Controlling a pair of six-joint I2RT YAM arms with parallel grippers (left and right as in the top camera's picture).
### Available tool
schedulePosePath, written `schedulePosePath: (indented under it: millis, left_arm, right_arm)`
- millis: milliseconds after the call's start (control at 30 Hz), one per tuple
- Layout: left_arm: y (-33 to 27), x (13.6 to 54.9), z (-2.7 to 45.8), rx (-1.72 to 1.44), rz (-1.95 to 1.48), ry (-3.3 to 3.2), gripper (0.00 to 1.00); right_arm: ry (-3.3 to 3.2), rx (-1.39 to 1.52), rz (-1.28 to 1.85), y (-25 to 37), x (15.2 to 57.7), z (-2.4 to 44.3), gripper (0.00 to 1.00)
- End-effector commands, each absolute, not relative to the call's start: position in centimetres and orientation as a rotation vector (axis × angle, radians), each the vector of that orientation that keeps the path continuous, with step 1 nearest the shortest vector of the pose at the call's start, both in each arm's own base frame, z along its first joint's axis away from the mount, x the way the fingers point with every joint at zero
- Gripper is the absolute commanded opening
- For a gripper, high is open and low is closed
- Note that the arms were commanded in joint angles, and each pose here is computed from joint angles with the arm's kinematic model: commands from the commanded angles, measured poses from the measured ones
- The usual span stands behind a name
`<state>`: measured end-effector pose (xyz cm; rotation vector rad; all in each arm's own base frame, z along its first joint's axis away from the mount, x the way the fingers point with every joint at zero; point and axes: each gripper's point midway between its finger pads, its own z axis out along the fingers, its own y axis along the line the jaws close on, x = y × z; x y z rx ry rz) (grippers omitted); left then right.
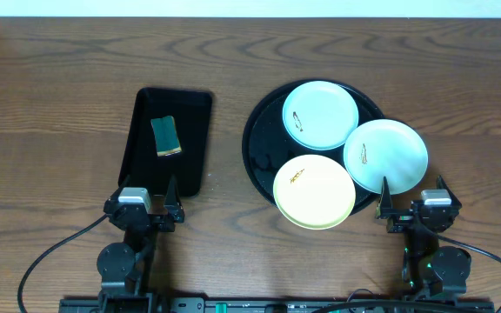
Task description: Clean dirty plates on tray and stack at the side
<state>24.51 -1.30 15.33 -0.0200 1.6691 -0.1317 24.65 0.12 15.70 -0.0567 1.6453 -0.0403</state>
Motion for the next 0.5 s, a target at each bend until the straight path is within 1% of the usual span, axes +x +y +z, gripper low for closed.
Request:
schedulePosePath:
  millis: [0, 333, 433, 467]
  left_arm:
    - [-1.7, 24.4, 13.9, 0.006, -0.141, 1.717, 0.88]
    - [-1.7, 24.4, 13.9, 0.006, -0.141, 1.717, 0.88]
    - [-1.7, 24.4, 13.9, 0.006, -0.141, 1.717, 0.88]
    - [-1.7, 24.4, 13.9, 0.006, -0.141, 1.717, 0.88]
  right_arm:
    - [1.651, -0.052, -0.026, 0.3, 24.6, 15.5, 0.99]
    - [1.651, -0.052, -0.026, 0.3, 24.6, 15.5, 0.99]
    - [1.598, -0.055, -0.017, 0.5, 24.7, 16.8, 0.99]
    - [1.622, -0.051, -0.013, 0.5, 24.7, 16.2, 0.99]
